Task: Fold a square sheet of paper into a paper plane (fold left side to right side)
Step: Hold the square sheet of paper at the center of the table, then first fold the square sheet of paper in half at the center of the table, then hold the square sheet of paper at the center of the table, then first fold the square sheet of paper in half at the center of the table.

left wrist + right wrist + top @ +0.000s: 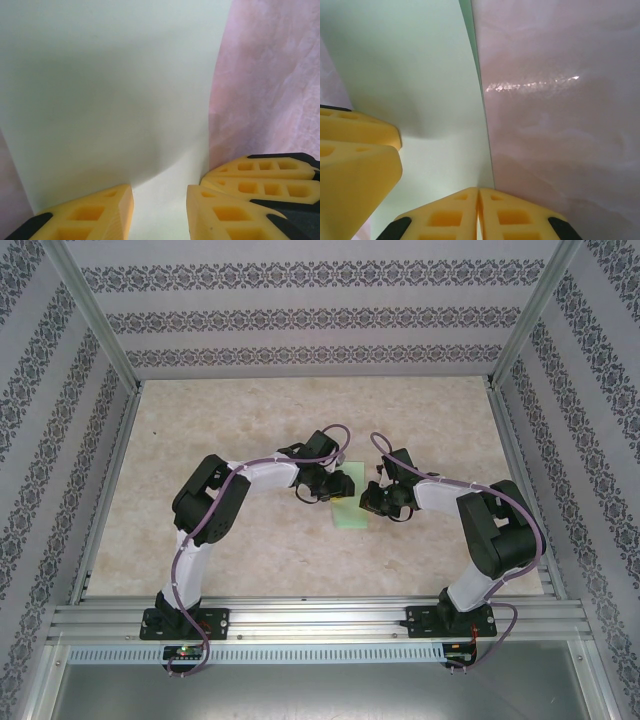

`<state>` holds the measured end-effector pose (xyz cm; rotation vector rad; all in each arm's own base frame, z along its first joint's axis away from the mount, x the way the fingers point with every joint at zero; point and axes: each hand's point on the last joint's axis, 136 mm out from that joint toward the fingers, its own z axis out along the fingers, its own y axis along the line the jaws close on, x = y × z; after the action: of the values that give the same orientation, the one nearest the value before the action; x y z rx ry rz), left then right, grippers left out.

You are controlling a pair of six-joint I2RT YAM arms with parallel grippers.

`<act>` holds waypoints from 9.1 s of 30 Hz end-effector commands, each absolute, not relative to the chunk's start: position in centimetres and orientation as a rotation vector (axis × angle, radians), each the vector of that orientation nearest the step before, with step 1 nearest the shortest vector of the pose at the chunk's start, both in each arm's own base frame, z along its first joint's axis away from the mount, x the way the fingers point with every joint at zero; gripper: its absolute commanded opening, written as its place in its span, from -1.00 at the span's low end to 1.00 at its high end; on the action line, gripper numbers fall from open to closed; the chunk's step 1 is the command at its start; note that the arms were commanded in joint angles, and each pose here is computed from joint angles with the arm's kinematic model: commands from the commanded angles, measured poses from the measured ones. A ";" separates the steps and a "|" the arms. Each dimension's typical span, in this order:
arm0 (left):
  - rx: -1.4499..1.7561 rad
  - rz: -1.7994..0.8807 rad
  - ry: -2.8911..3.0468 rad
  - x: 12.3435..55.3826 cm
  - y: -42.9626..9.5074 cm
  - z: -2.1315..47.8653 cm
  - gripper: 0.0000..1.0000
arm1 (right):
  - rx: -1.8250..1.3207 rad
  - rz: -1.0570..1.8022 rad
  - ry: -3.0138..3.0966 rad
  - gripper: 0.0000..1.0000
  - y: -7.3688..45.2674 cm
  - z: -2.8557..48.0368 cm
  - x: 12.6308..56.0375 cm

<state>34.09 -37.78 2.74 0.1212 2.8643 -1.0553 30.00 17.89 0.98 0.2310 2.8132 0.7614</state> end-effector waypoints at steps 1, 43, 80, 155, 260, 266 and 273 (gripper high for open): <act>0.094 -0.911 2.952 33.5 -35.1 -0.9 -0.27 | 0.256 0.673 2.898 -0.78 16.5 -1.1 28.2; 0.312 -1.066 2.884 29.8 -36.8 0.2 -0.27 | 0.397 0.818 2.809 -0.82 18.7 -1.4 38.5; 0.539 -1.209 2.841 19.0 -40.0 0.9 -0.17 | 0.393 0.803 2.834 -0.83 18.6 -2.1 38.4; 0.260 -1.155 2.830 25.8 -39.3 0.1 -0.11 | 0.374 0.865 2.737 -0.87 17.2 3.8 27.0; 0.141 -1.018 2.648 39.9 -36.6 3.4 -0.16 | 0.331 0.464 2.974 -0.95 14.1 -1.8 23.0; 0.123 -0.861 2.670 41.2 -35.0 1.8 -0.15 | 0.325 0.445 2.978 -0.95 14.0 -1.8 22.9; 0.033 -0.782 2.669 42.8 -32.1 0.3 -0.14 | 0.325 0.441 2.983 -0.95 14.0 -1.8 22.8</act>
<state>41.07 -35.86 3.27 0.1138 2.6322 -0.9397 26.10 16.30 1.07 0.2972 2.8296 0.6395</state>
